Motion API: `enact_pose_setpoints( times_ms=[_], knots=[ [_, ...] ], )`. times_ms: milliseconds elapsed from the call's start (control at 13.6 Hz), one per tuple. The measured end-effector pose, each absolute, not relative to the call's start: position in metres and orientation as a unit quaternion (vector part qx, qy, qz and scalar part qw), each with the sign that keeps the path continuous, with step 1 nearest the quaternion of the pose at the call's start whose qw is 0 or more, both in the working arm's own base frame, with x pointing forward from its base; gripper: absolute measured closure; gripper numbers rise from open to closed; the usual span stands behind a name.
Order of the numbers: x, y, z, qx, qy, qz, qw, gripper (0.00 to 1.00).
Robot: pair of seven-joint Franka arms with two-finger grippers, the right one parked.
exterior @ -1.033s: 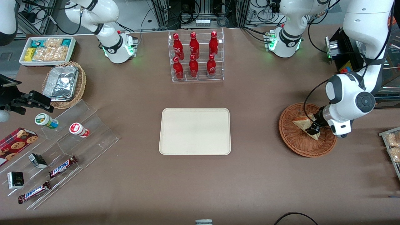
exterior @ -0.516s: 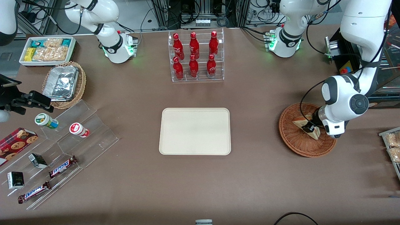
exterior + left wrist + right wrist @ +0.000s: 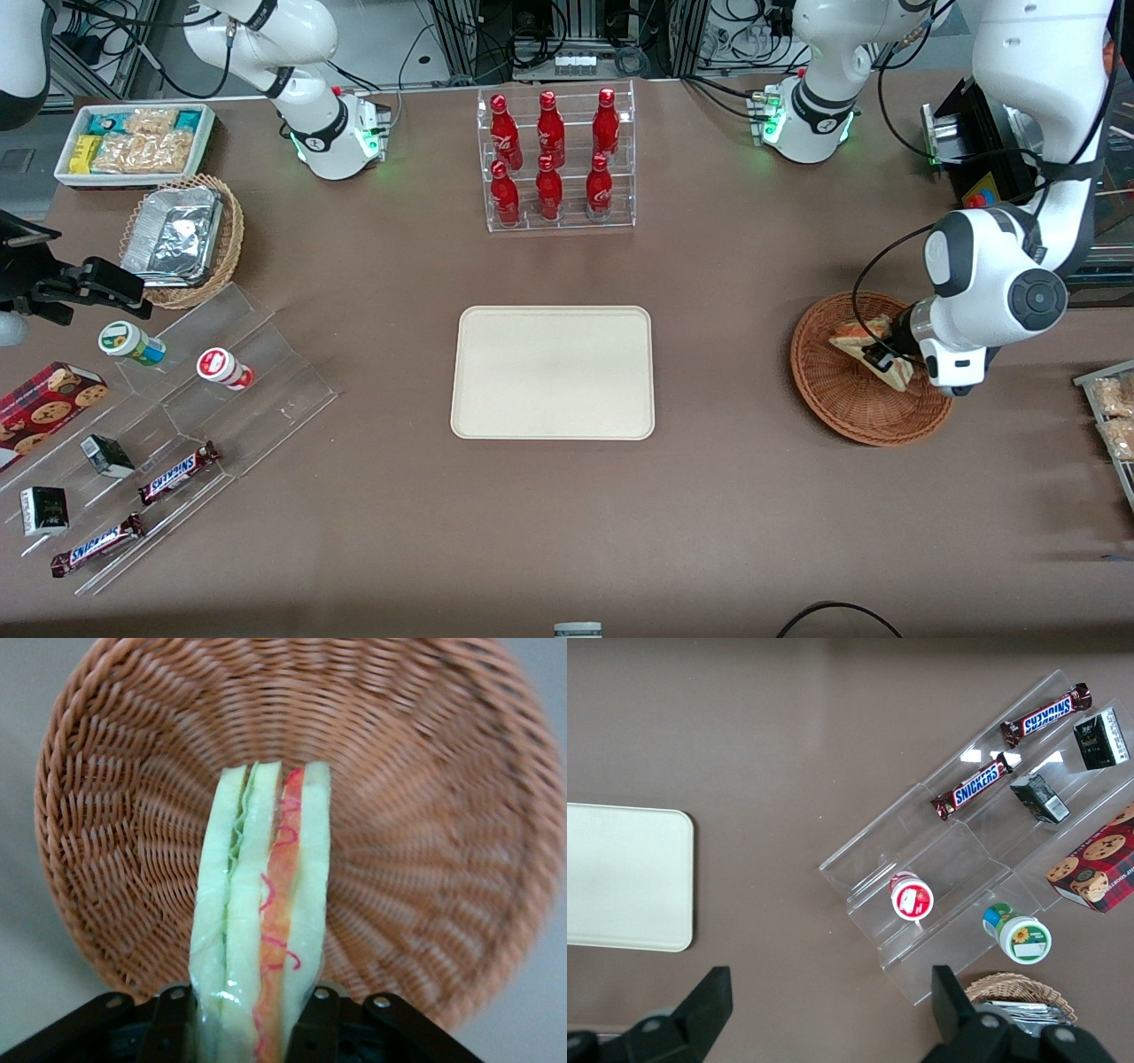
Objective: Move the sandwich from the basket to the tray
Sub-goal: 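Close the left gripper on the wrapped sandwich and lift it, then carry the sandwich with the left gripper over the white tray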
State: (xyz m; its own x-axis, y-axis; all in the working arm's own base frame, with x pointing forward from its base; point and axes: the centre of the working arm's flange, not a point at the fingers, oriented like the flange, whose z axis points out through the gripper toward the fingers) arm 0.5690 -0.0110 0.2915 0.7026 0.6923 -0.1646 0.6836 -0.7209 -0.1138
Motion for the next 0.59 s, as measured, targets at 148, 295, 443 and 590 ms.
enact_pose_setpoints(
  times_ms=[148, 295, 443, 590],
  knots=[
    [0.585, -0.051, 0.327, -0.937, -0.335, 0.091, 0.024, 0.66],
    [0.594, -0.090, 0.349, -0.950, -0.302, 0.074, 0.017, 0.66],
    [0.599, -0.135, 0.354, -0.961, -0.267, 0.065, 0.014, 0.66],
    [0.601, -0.187, 0.349, -0.972, -0.226, 0.061, 0.012, 0.66]
  ],
)
